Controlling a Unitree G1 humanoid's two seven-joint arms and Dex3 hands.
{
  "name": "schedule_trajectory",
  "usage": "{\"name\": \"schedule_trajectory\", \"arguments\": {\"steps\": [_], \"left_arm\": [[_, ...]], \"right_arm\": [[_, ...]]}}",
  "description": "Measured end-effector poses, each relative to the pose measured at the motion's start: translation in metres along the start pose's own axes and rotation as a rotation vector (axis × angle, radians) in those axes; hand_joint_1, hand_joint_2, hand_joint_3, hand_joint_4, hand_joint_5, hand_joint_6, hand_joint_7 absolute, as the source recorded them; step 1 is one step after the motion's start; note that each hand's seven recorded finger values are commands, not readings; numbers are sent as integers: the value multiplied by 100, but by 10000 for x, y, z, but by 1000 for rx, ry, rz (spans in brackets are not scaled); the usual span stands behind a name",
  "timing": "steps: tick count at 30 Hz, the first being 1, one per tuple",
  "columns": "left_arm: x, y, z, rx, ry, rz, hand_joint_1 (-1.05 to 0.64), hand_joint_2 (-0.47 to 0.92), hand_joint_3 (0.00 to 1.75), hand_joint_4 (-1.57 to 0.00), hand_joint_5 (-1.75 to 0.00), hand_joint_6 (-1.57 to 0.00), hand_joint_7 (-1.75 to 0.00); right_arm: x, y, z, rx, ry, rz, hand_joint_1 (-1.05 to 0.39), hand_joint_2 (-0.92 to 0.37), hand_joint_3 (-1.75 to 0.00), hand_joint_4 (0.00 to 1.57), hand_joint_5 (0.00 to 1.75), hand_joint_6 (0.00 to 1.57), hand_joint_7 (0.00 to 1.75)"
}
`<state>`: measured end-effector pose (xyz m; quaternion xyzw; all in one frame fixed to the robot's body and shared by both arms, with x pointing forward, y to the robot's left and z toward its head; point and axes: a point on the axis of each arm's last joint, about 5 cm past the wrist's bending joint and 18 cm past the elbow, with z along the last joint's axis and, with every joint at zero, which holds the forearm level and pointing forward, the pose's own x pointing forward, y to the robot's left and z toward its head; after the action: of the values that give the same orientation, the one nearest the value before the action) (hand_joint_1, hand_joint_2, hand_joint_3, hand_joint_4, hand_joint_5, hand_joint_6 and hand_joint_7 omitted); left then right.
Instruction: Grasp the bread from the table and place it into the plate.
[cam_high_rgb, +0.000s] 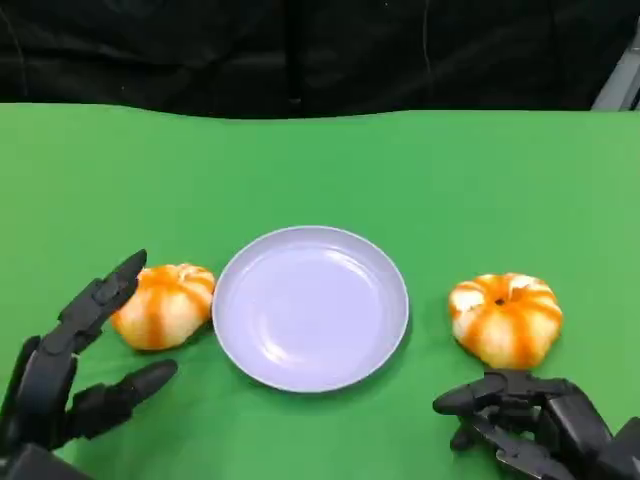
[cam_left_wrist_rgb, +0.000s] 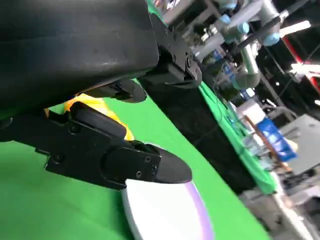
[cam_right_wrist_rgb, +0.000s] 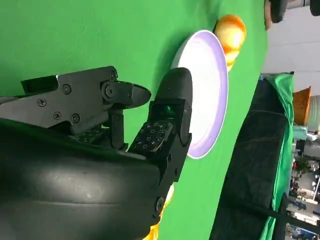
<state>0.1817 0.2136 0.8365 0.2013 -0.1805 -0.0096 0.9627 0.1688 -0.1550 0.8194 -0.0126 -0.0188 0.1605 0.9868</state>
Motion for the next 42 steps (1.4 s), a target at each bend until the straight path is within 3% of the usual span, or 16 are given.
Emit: {"name": "schedule_trajectory", "arguments": {"steps": [8,10,19,42], "left_arm": [[56,28,-21,261,-19,-70,-63,92,10,-45,-1,-42,-2],[86,31,-18,295,-29,-64,-65,92,13,-43,0,-53,-5],[190,20,-33,486,-31,-136,-70,92,18,-47,-1,-67,-6],[490,-97,-78,513,23,-184,-74,92,27,-47,-1,-61,0]], "right_arm": [[-1,-6,0,2,-1,-3,-5,-92,-38,79,121,103,47],[-2,-7,-1,3,0,-2,-5,-92,-39,79,120,103,47],[-10,-21,-11,10,4,-8,-4,-92,-40,80,120,102,46],[-15,-28,-10,8,1,-7,-4,-92,-40,80,121,103,46]]}}
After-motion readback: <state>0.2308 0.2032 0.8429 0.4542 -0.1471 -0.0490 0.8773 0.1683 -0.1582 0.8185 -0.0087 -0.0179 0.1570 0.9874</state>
